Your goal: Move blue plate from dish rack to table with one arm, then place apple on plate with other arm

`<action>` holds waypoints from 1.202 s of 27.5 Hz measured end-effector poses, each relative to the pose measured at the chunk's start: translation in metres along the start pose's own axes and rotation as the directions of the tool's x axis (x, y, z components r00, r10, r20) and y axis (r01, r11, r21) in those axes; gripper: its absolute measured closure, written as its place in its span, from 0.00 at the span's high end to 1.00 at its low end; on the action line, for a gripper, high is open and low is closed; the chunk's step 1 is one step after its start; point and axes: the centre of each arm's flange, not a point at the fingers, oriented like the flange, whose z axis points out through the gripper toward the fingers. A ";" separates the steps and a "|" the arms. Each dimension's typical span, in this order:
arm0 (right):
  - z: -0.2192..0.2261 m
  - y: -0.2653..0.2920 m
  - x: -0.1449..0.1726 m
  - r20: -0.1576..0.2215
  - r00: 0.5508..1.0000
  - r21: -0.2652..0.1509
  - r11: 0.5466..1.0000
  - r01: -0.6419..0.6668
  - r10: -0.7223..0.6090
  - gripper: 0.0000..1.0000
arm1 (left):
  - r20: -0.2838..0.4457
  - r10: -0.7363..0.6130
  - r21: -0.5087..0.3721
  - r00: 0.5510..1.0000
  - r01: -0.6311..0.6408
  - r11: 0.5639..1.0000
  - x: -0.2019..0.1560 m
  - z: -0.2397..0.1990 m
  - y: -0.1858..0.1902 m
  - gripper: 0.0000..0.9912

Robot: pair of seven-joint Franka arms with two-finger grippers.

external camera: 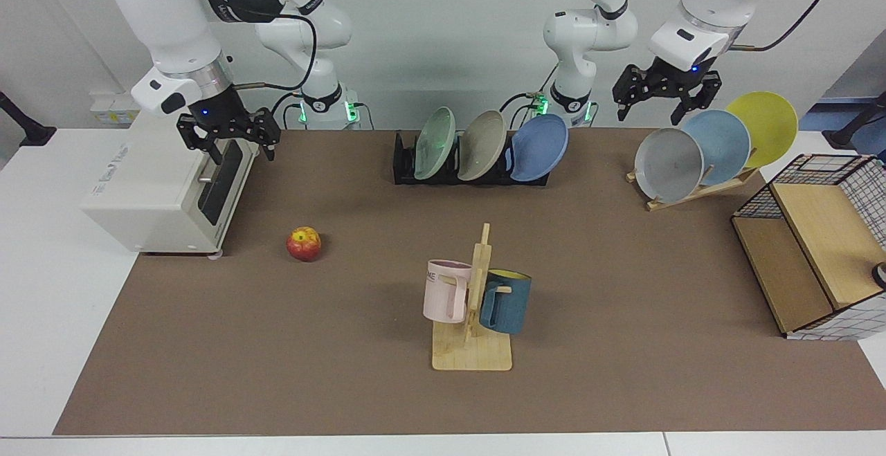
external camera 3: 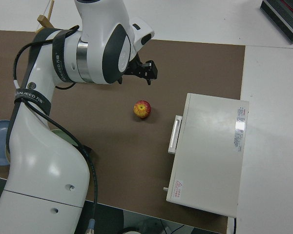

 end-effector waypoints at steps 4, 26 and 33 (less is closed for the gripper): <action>0.000 0.000 0.000 0.001 1.000 0.000 1.000 0.000 0.000 1.00 | 0.002 0.000 0.000 1.000 0.000 1.000 0.000 0.001 0.000 1.00; 0.017 -0.005 0.017 -0.006 1.000 0.001 1.000 -0.010 0.010 1.00 | 0.018 -0.005 0.004 1.000 0.005 1.000 -0.008 0.009 -0.001 1.00; 0.050 -0.013 0.050 0.017 1.000 -0.003 1.000 -0.004 0.004 1.00 | -0.011 0.002 0.013 1.000 -0.002 1.000 -0.020 0.027 0.006 1.00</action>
